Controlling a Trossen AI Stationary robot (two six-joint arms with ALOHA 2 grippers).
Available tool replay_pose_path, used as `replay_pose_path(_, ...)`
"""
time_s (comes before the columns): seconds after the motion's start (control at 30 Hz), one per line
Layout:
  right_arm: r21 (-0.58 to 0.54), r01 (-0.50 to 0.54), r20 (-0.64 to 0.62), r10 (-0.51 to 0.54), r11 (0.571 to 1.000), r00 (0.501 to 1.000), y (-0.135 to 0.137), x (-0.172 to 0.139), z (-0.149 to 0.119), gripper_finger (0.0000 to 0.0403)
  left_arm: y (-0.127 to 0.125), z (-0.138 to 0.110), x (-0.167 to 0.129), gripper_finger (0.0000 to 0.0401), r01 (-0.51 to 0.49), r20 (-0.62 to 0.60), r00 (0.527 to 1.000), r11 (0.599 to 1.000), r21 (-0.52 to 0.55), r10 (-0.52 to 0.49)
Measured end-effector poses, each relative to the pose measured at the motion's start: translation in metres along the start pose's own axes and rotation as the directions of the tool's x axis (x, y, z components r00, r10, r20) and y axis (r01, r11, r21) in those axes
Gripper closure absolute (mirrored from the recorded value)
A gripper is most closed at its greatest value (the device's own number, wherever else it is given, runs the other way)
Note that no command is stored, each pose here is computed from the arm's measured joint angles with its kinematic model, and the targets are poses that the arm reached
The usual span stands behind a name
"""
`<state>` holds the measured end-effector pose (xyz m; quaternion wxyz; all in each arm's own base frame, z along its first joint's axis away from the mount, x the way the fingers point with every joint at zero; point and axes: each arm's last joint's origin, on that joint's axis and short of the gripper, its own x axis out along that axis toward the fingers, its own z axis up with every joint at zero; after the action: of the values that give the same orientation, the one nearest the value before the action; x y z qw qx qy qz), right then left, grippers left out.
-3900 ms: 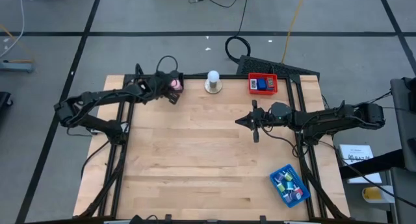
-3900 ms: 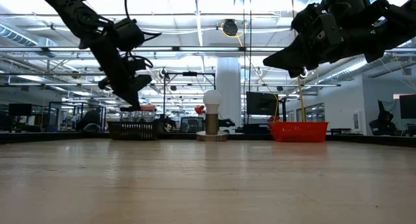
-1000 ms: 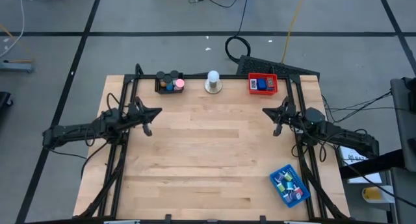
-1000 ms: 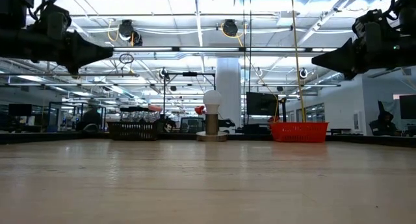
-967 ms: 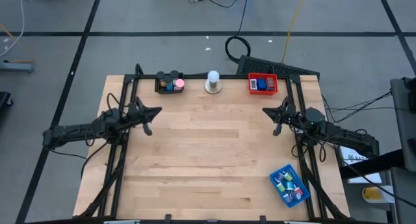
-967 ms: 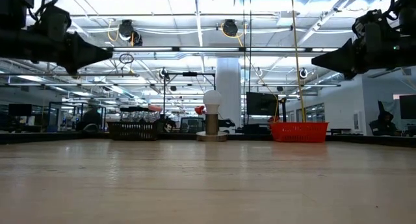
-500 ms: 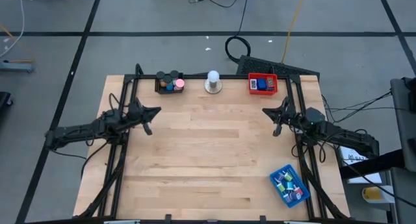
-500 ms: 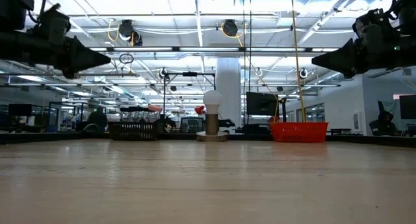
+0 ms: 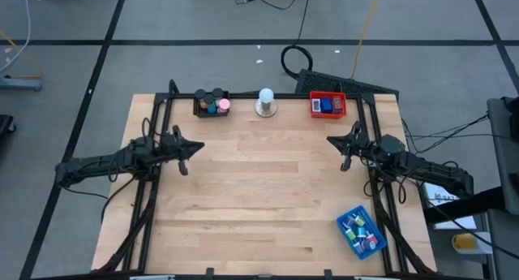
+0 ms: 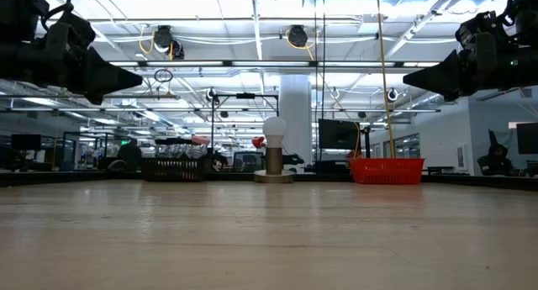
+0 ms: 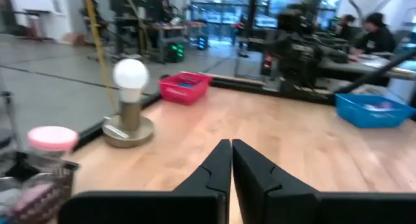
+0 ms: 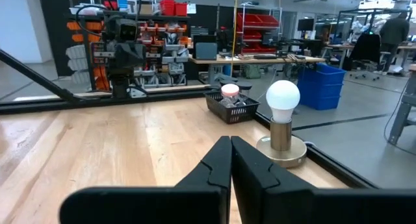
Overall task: Pick & Place Office items
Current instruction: Return to Home Position
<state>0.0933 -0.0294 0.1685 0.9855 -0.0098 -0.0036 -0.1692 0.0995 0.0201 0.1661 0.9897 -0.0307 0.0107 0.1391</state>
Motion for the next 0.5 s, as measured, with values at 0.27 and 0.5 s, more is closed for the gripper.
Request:
replay_pose_path(0.27, 0.002, 0.001, 0.002, -0.001, 1.0, 1.0, 0.0, 0.0, 0.0001, 0.0403, -0.0009, -0.001, 0.001, 0.035, 0.03, -0.011, 1.0, 1.0, 0.004, -0.029)
replay_pose_path(0.5, 0.0, 0.001, 0.002, -0.001, 1.0, 1.0, 0.0, 0.0, 0.0001, 0.0403, -0.001, -0.0001, 0.001, 0.035, 0.03, 0.001, 1.0, 1.0, 0.004, -0.03)
